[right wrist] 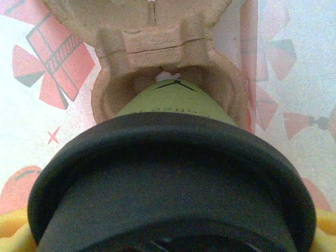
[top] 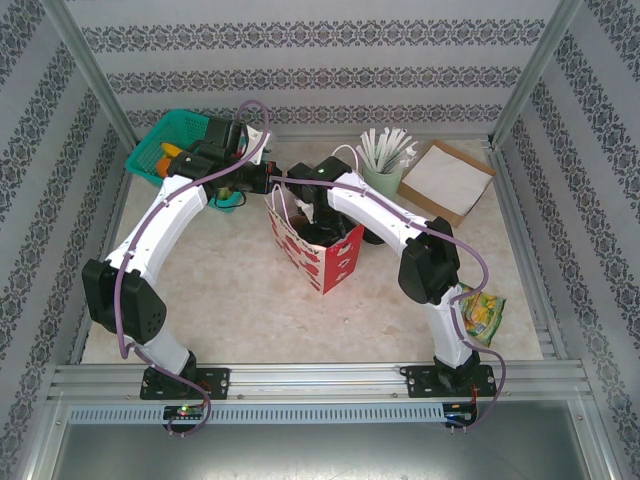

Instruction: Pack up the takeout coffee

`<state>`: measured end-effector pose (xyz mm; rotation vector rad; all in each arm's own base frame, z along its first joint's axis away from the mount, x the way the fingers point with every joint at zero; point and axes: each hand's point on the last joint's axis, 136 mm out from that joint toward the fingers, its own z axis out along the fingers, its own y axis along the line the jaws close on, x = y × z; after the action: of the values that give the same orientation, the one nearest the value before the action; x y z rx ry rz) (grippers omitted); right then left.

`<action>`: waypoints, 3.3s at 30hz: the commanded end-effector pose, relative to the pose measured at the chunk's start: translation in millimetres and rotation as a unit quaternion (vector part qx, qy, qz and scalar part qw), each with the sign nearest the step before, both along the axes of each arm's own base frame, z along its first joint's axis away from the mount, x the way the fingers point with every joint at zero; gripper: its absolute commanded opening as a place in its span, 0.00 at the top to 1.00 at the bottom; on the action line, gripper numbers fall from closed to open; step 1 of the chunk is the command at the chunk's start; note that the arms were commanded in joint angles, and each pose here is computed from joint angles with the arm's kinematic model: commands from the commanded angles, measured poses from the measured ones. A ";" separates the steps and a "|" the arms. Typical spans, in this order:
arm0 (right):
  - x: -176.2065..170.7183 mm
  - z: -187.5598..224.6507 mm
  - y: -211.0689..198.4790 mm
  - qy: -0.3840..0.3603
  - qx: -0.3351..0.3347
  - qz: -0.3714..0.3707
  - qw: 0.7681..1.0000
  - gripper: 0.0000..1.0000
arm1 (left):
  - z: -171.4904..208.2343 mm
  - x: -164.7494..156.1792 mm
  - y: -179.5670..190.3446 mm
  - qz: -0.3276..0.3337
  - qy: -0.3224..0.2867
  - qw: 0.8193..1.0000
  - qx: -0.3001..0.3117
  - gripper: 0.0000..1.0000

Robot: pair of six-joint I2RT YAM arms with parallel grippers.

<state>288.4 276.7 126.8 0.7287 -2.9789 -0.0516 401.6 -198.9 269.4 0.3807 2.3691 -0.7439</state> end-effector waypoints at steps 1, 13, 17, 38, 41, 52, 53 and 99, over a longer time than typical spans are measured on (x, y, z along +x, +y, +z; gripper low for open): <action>-2.1 -8.3 -3.2 0.010 -0.016 -0.003 1.000 0.27 | 20.4 -2.6 -6.5 -0.016 -0.033 0.999 -0.018 1.00; -3.1 -9.9 -3.8 0.010 -0.018 0.000 1.000 0.27 | 19.8 -0.2 -7.8 -0.016 -0.031 0.999 -0.020 1.00; -3.2 -9.1 -2.9 0.010 -0.016 0.001 1.000 0.27 | 19.7 -0.4 -7.5 -0.015 -0.031 0.999 -0.019 1.00; -4.3 -6.1 -0.1 0.005 -0.012 0.003 1.000 0.27 | 18.0 -1.0 -6.8 -0.013 -0.029 0.999 -0.019 1.00; -3.8 -6.0 0.8 0.003 -0.010 0.002 1.000 0.27 | 18.6 -1.1 -7.2 -0.014 -0.030 0.999 -0.019 1.00; 8.7 -4.2 11.7 -0.023 0.020 -0.010 0.999 0.27 | 12.5 -0.6 -9.8 -0.018 -0.023 0.999 -0.023 1.00; 9.7 -3.3 11.6 -0.025 0.021 -0.010 0.999 0.27 | 11.8 -0.5 -9.5 -0.018 -0.021 0.999 -0.023 1.00; 2.8 -53.9 -5.9 -0.017 -0.007 -0.050 0.999 0.28 | 13.3 -11.0 -6.3 -0.005 -0.025 0.999 -0.039 1.00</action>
<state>292.2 279.9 97.7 0.6206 -3.0705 -0.1121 393.9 -201.7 265.9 0.3614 2.3479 -0.7986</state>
